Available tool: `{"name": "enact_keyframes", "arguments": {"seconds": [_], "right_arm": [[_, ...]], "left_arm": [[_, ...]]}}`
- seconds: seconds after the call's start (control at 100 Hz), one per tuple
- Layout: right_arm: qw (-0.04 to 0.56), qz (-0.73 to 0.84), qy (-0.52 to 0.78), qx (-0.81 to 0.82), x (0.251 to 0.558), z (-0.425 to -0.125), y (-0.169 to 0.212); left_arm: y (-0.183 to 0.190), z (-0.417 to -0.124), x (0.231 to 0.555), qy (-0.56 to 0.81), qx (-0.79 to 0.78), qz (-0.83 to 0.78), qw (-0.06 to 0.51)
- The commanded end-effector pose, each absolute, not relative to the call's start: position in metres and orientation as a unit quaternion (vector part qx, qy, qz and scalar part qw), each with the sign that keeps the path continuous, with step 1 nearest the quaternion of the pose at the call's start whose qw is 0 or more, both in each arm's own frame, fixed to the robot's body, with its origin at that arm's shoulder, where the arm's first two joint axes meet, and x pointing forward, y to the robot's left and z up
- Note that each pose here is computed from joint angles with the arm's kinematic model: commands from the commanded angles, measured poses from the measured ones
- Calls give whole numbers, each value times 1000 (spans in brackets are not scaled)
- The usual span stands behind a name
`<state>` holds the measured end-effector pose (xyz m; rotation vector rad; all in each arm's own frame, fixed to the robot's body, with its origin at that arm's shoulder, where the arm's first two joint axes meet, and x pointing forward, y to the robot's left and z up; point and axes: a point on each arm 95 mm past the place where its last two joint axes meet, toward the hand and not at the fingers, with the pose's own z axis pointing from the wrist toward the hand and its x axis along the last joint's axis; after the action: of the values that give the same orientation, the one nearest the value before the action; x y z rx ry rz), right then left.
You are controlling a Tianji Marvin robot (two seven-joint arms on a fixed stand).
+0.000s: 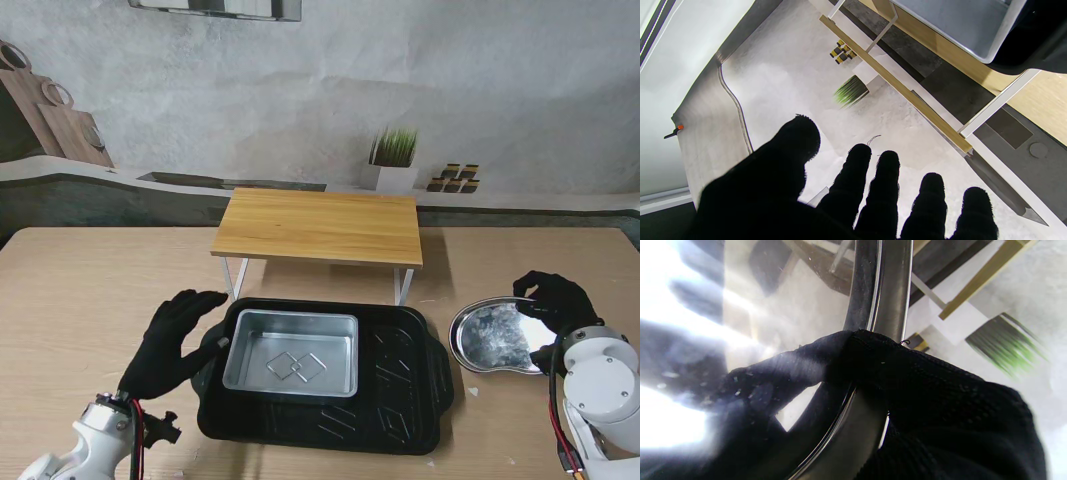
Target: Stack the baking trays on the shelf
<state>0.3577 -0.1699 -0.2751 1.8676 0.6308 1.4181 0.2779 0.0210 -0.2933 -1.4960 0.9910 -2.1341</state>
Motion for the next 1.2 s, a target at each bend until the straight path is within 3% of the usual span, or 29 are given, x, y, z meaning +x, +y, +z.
{"name": "enact_keyframes", "arguments": {"seconds": [0.0,0.66,1.19], "right_arm": [[338,561,248,714,354,-267,-160],[259,625,272,684,322,-204,-97],[178,643,304,680,338,-211,13]], "left_arm": [[19,-294,277,356,-528,-752,169],[15,-295,277,362,-534,-750,146],[19,-293,273,357,-532,-756,136]]}}
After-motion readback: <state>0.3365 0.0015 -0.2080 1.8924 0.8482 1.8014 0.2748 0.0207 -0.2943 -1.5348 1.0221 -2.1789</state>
